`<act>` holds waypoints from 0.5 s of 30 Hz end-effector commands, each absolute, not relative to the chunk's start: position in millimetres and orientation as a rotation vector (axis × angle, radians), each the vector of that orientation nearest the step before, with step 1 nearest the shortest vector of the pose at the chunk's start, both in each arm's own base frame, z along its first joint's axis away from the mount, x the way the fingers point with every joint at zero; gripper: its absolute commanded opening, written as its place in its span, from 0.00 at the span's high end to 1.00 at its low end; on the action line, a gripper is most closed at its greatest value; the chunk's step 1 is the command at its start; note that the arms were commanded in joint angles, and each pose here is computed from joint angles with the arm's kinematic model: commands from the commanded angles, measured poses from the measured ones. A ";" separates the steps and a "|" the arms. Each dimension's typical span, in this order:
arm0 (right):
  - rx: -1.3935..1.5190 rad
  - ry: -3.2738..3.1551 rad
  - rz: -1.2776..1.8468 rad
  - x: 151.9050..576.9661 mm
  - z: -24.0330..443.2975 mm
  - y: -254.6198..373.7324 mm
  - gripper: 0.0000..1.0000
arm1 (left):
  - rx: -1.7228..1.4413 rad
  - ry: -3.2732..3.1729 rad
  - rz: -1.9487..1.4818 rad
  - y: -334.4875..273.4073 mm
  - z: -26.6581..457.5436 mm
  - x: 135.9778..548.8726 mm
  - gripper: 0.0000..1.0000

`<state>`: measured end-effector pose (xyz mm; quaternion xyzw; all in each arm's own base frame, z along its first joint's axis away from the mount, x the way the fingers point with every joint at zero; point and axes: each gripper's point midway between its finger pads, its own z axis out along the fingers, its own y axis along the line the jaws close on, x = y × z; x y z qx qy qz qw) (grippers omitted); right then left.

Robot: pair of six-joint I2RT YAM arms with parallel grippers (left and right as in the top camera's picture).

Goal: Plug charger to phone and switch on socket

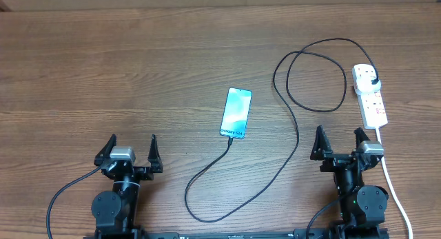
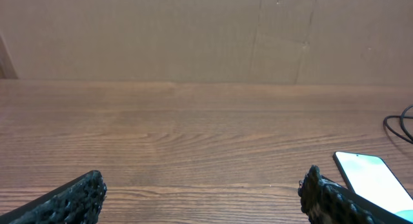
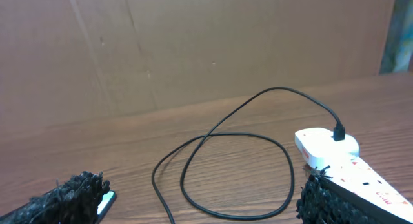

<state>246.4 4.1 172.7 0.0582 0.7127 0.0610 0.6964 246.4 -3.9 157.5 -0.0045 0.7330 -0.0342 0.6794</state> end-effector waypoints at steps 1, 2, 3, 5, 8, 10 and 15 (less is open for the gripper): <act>0.095 1.591 0.123 246.4 170.1 6.9 0.00 | -0.011 1.641 -0.062 -1.3 157.6 246.0 0.00; 0.095 1.591 0.123 246.4 170.1 6.9 0.00 | -0.011 1.641 -0.062 -1.3 157.6 246.0 0.00; 0.095 1.592 0.123 246.4 170.0 6.9 0.00 | -0.011 1.641 -0.062 -1.3 157.6 246.0 0.00; 0.095 1.592 0.124 246.4 169.9 7.0 0.00 | -0.011 1.641 -0.062 -1.3 157.6 246.0 0.00; 0.092 1.593 0.127 246.3 169.8 7.6 0.00 | -0.011 1.641 -0.062 -1.3 157.6 246.0 0.00; 0.089 1.593 0.124 246.3 169.8 7.6 0.00 | -0.011 1.641 -0.062 -1.3 157.6 246.0 0.01; -0.022 1.595 0.072 246.1 169.5 13.9 0.00 | -0.011 1.641 -0.062 -1.3 157.6 246.0 0.00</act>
